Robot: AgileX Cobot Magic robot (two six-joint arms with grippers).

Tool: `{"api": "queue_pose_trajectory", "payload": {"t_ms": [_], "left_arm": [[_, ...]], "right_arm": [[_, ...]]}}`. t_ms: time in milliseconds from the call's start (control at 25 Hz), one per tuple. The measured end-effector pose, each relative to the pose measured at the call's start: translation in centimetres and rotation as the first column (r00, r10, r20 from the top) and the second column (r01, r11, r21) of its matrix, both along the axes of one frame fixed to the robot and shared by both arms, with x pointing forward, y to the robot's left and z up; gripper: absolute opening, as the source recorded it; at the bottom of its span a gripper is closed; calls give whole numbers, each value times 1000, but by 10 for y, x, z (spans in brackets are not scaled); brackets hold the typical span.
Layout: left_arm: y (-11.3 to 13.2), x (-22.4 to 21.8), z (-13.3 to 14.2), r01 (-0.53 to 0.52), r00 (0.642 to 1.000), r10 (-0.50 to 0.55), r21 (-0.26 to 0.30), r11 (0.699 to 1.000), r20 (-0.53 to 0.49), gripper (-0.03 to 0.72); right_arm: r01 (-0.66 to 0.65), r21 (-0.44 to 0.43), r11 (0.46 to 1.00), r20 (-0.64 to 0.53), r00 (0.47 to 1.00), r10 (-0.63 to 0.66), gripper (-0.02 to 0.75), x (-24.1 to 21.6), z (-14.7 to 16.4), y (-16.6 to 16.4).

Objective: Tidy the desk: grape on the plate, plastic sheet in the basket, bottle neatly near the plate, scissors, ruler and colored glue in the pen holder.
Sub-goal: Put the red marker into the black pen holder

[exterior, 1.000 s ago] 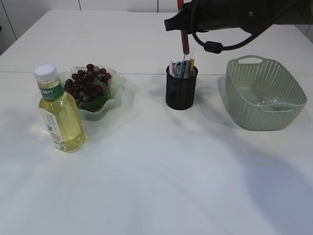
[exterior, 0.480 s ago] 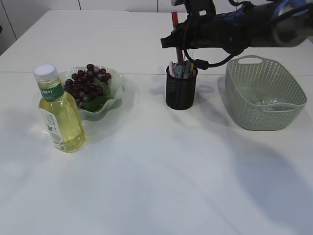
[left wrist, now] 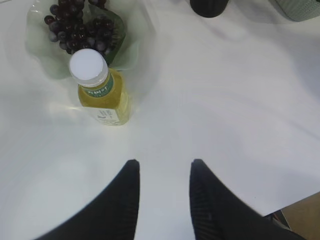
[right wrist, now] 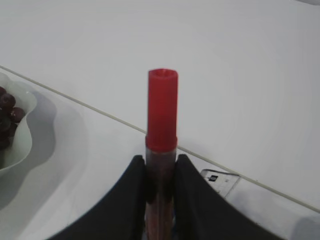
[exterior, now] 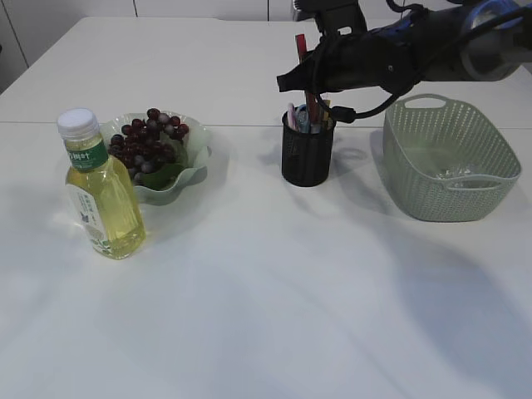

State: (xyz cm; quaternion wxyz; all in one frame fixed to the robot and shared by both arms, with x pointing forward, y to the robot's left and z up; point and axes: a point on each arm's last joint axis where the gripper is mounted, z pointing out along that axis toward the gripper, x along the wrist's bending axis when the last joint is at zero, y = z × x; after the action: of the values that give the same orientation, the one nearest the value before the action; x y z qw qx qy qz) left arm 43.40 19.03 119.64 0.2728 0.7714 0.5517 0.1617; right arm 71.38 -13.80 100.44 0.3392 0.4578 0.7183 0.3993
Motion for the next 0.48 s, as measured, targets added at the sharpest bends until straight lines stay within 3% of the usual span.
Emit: {"api": "queue_pose_trajectory", "payload": {"t_ms": [280,480], "left_arm": [[0,0,0,0,1000,0,0,1000,0,244],[0,0,0,0,1000,0,0,1000,0,244]], "right_arm": [[2,-3,1000,-6,1000,-2,166,0,-1,0],[4,-6,1000,-13,1000,-4,247,0,-1,-1]]}}
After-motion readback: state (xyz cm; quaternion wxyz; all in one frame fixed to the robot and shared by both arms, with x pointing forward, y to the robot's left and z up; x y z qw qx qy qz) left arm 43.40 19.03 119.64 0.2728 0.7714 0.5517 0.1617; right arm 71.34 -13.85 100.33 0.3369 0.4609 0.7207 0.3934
